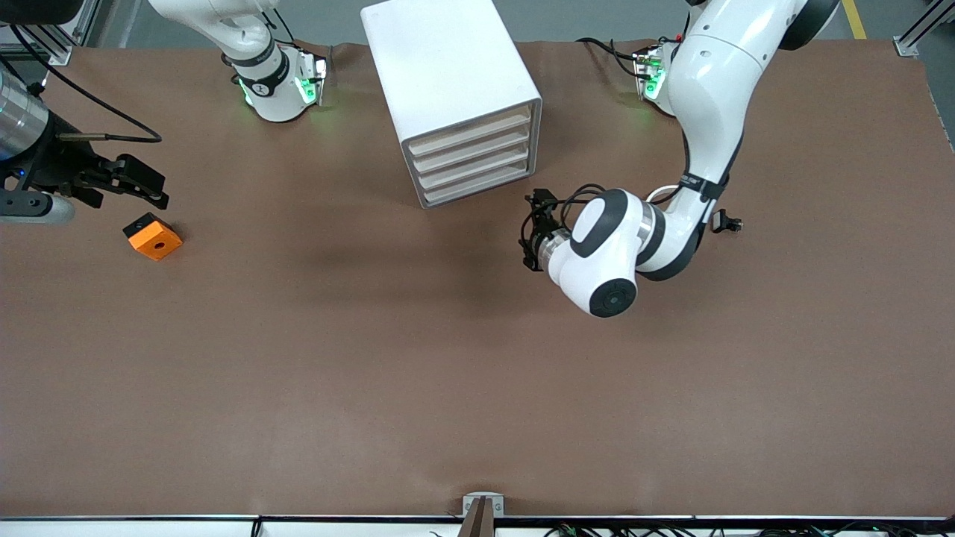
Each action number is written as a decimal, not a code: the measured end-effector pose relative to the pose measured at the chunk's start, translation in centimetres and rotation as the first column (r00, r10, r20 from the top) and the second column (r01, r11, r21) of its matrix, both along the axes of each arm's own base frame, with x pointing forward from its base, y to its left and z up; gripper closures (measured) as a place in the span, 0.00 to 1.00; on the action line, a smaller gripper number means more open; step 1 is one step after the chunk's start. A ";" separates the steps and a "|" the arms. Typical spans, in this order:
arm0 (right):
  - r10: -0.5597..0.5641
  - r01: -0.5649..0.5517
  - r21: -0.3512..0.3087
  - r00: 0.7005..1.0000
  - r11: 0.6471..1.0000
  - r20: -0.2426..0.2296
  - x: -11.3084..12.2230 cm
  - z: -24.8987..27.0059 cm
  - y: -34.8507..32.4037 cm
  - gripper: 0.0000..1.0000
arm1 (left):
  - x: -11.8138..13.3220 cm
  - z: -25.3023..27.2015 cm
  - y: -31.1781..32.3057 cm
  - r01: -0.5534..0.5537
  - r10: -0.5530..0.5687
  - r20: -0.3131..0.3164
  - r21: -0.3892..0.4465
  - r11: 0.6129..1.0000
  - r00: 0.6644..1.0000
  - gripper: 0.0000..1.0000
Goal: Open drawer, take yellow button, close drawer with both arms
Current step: 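Grasp the drawer front of the cabinet with the left gripper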
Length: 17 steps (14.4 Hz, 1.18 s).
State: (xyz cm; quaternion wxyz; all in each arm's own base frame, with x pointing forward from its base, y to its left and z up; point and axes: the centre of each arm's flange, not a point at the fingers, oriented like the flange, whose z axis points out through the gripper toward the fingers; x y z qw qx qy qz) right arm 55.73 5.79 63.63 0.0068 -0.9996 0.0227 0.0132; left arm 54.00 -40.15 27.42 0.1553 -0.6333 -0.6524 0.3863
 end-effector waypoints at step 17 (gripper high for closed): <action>-0.066 0.066 -0.014 0.998 0.998 -0.013 -1.6 -1.6 14.1 0.00 | -5.5 1.2 -6.4 -0.133 0.138 -0.357 0.038 0.990 0.924 0.37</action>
